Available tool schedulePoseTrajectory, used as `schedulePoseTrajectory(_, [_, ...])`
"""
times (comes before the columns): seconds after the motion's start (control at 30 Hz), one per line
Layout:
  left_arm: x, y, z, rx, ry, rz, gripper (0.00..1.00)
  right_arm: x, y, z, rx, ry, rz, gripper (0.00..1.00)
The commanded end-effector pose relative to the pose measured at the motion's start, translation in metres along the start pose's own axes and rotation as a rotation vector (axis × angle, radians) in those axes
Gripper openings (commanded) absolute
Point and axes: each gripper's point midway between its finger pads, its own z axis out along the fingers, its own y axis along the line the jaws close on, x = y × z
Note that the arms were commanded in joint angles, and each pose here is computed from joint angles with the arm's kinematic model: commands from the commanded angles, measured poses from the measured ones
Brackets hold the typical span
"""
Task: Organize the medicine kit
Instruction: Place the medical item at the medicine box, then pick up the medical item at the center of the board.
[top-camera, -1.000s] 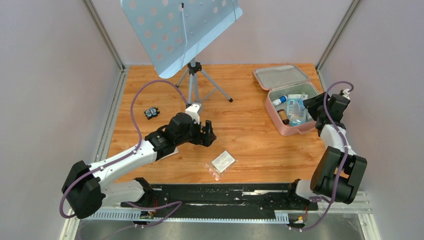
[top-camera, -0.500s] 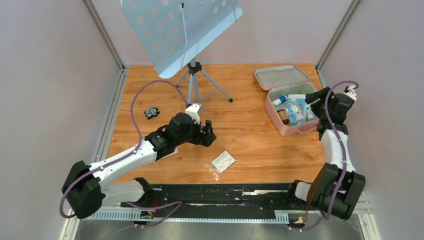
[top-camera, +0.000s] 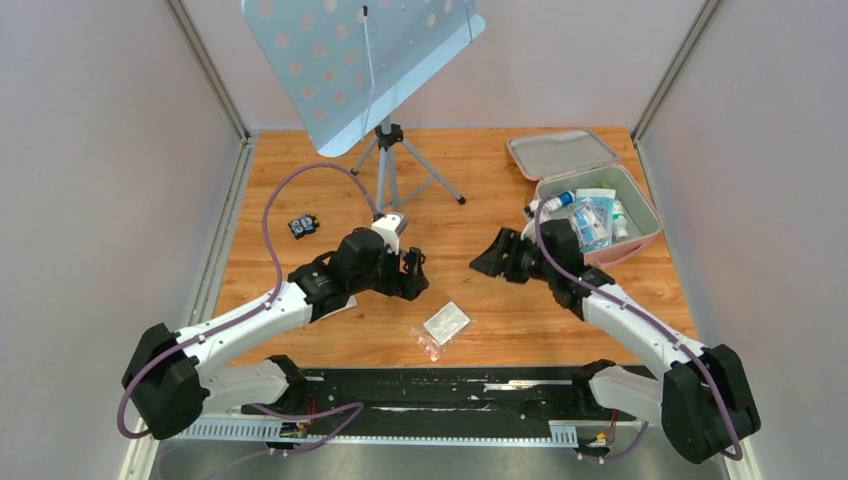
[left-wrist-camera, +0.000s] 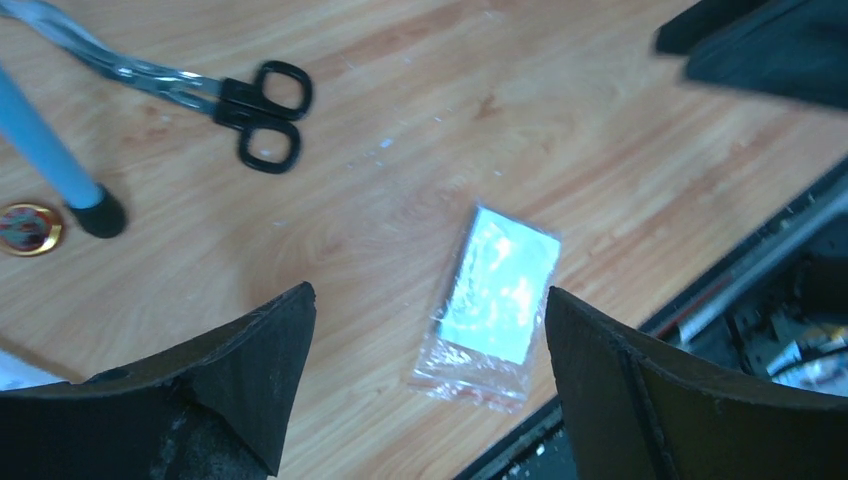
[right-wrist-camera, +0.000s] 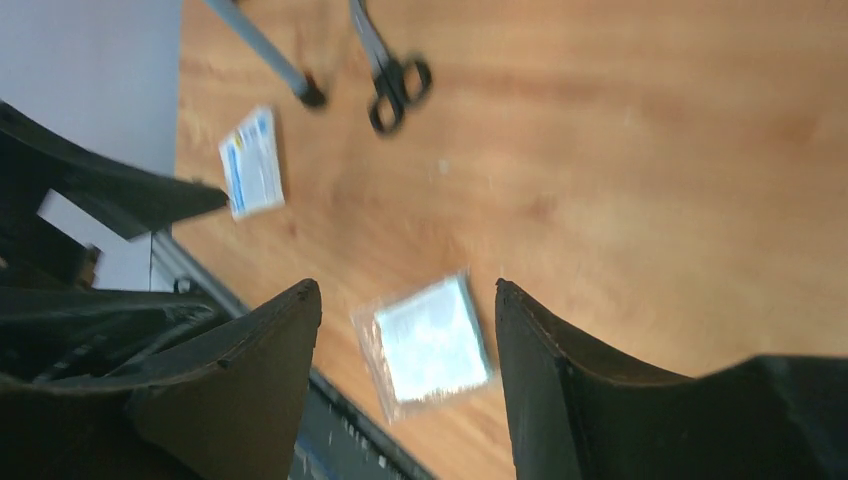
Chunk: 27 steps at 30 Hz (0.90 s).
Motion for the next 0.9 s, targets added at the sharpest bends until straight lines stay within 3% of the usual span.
schedulePoseTrajectory(0.0, [0.034,-0.020,0.002,0.157,0.144,0.037,0.90,0.063,0.000,-0.001,-0.035,0.146,0.216,0.63])
schedulePoseTrajectory(0.17, [0.078,-0.026,0.012,0.249,0.296,0.017,0.77,0.097,-0.008,-0.002,-0.037,0.200,0.320,0.63])
schedulePoseTrajectory(0.57, [0.110,-0.023,0.028,0.272,0.414,-0.014,0.30,0.136,-0.019,0.008,-0.051,0.305,0.428,0.63])
schedulePoseTrajectory(0.73, [0.123,-0.019,0.034,0.264,0.455,-0.032,0.21,0.143,-0.015,0.016,-0.070,0.336,0.434,0.63])
schedulePoseTrajectory(0.87, [0.129,-0.016,0.037,0.252,0.471,-0.035,0.19,0.143,-0.013,0.021,-0.090,0.340,0.453,0.63])
